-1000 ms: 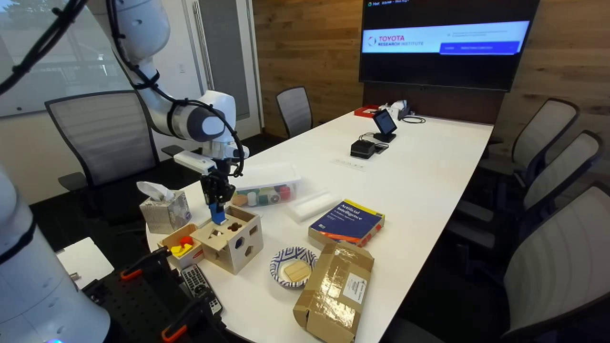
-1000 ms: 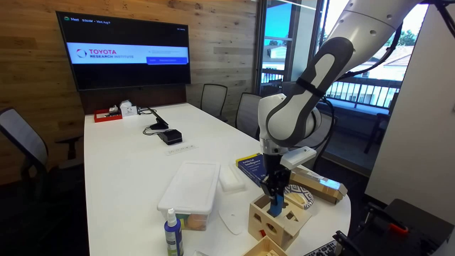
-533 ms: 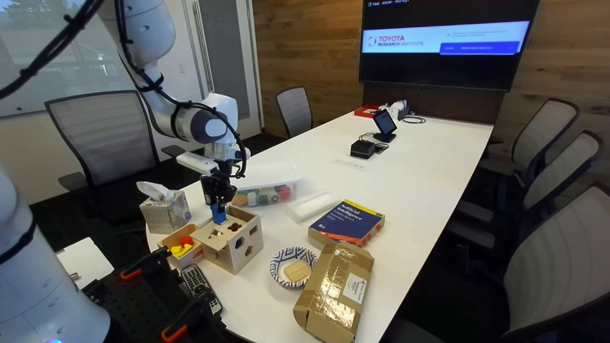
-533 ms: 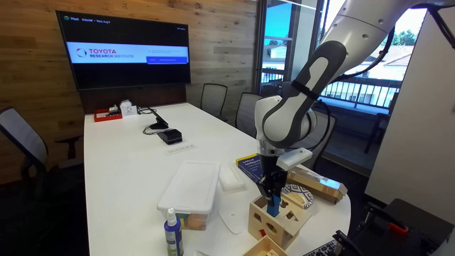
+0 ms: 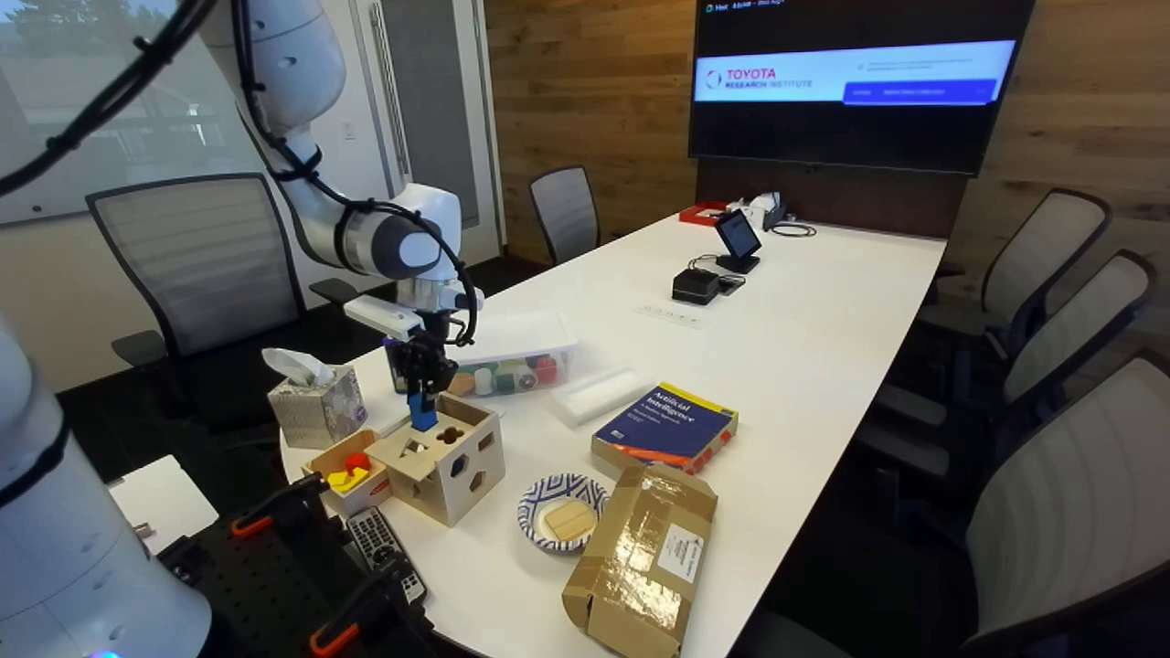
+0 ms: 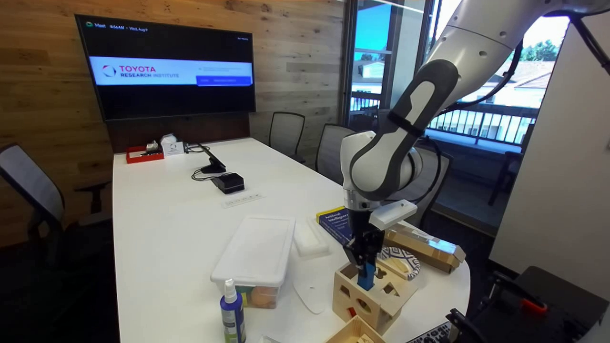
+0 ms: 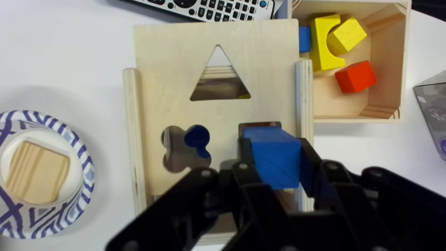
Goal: Put the block inside the box
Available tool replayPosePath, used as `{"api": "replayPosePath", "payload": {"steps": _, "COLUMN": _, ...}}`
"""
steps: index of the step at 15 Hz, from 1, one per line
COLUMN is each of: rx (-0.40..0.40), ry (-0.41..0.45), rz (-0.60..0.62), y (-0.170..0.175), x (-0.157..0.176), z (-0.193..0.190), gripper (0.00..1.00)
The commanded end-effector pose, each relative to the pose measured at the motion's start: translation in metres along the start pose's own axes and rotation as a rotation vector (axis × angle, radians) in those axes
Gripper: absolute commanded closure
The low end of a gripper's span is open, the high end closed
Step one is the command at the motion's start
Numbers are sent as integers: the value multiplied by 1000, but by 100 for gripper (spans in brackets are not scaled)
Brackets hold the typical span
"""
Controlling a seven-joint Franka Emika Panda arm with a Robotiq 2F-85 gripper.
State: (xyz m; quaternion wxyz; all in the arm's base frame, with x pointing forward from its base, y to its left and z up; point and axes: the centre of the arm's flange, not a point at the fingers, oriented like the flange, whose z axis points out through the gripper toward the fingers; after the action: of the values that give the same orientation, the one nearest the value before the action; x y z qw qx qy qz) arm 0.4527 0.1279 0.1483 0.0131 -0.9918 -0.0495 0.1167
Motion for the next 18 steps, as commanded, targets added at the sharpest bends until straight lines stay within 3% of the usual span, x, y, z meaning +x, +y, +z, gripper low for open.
{"api": "replayPosePath", "payload": {"steps": 1, "rx": -4, "ry": -8, "rz": -1, "y": 2, "x": 5, "z": 3, "gripper": 91}}
{"api": "replayPosePath", "payload": {"steps": 3, "rx": -4, "ry": -9, "rz": 1, "y": 3, "x": 6, "z": 5, "gripper": 91}}
{"api": "replayPosePath", "payload": {"steps": 4, "rx": -2, "ry": -7, "rz": 4, "y": 3, "x": 7, "z": 5, "gripper": 41}}
{"api": "replayPosePath", "payload": {"steps": 6, "rx": 3, "ry": 2, "rz": 3, "y": 5, "x": 5, "z": 2, "gripper": 35}}
{"api": "replayPosePath", "payload": {"steps": 10, "rx": 19, "ry": 14, "rz": 33, "y": 7, "x": 2, "z": -6, "gripper": 5}}
{"api": "replayPosePath", "payload": {"steps": 13, "rx": 77, "ry": -20, "rz": 90, "y": 4, "x": 6, "z": -5, "gripper": 0}}
{"api": "replayPosePath", "payload": {"steps": 18, "rx": 176, "ry": -20, "rz": 307, "y": -24, "x": 5, "z": 2, "gripper": 0}}
